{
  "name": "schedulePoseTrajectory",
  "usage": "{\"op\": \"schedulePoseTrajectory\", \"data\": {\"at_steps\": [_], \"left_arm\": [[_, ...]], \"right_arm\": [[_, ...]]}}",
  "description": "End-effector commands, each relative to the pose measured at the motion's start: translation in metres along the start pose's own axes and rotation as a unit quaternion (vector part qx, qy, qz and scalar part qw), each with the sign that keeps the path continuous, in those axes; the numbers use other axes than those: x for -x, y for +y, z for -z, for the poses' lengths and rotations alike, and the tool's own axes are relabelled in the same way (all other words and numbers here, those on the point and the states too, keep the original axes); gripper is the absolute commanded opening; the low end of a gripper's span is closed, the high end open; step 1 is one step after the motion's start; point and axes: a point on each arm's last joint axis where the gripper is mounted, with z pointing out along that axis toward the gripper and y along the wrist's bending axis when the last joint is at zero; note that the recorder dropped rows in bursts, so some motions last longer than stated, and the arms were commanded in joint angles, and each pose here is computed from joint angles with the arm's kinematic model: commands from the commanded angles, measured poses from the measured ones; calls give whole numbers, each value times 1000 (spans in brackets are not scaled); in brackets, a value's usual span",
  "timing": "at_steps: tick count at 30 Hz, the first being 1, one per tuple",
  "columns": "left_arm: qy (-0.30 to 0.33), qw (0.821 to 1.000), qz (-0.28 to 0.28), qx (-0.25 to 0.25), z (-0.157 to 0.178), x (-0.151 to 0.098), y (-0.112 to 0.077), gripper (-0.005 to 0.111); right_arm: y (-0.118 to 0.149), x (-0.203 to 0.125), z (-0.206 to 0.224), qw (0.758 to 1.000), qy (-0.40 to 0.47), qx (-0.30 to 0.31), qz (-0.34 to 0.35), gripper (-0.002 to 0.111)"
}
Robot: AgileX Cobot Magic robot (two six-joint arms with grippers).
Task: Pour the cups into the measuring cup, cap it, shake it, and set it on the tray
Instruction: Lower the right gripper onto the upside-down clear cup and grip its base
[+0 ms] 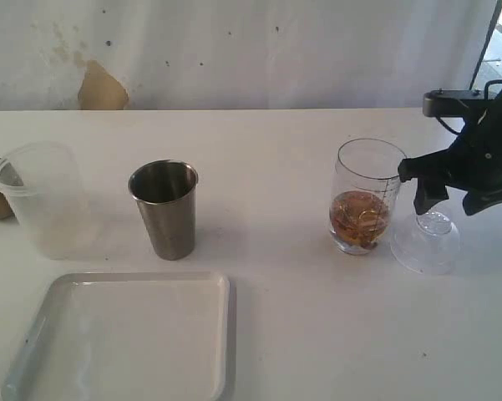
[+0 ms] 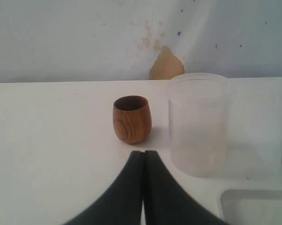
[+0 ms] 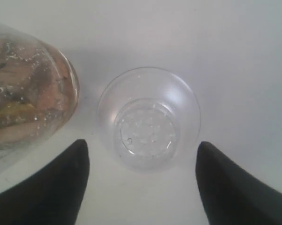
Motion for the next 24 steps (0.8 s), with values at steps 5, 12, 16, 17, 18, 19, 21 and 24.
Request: {"op": "schedulePoseTrajectory", "data": {"at_steps": [5, 12, 16, 17, 18, 19, 21, 24], "left_arm": [[0, 1000, -1, 2, 0, -2, 0, 0], [0, 1000, -1, 2, 0, -2, 0, 0], [0, 1000, -1, 2, 0, -2, 0, 0], [0, 1000, -1, 2, 0, -2, 0, 0], [0, 1000, -1, 2, 0, -2, 0, 0], [0, 1000, -1, 2, 0, -2, 0, 0], [0, 1000, -1, 2, 0, -2, 0, 0], [0, 1000, -1, 2, 0, -2, 0, 0]], "right_arm": [[-6, 2, -19, 1000, 10, -11, 6, 57], [-6, 1, -19, 1000, 16, -10, 12, 46], [-6, 2, -14, 1000, 9, -10, 14, 52], [-6, 2, -12, 1000, 6, -11, 14, 54], [-5, 3, -9, 1000, 1, -11, 15, 55], [-5, 4, -6, 1000, -3, -11, 15, 56], [-4, 6, 3, 1000, -15, -10, 15, 56], [-3, 7, 14, 999, -25, -10, 20, 56]]}}
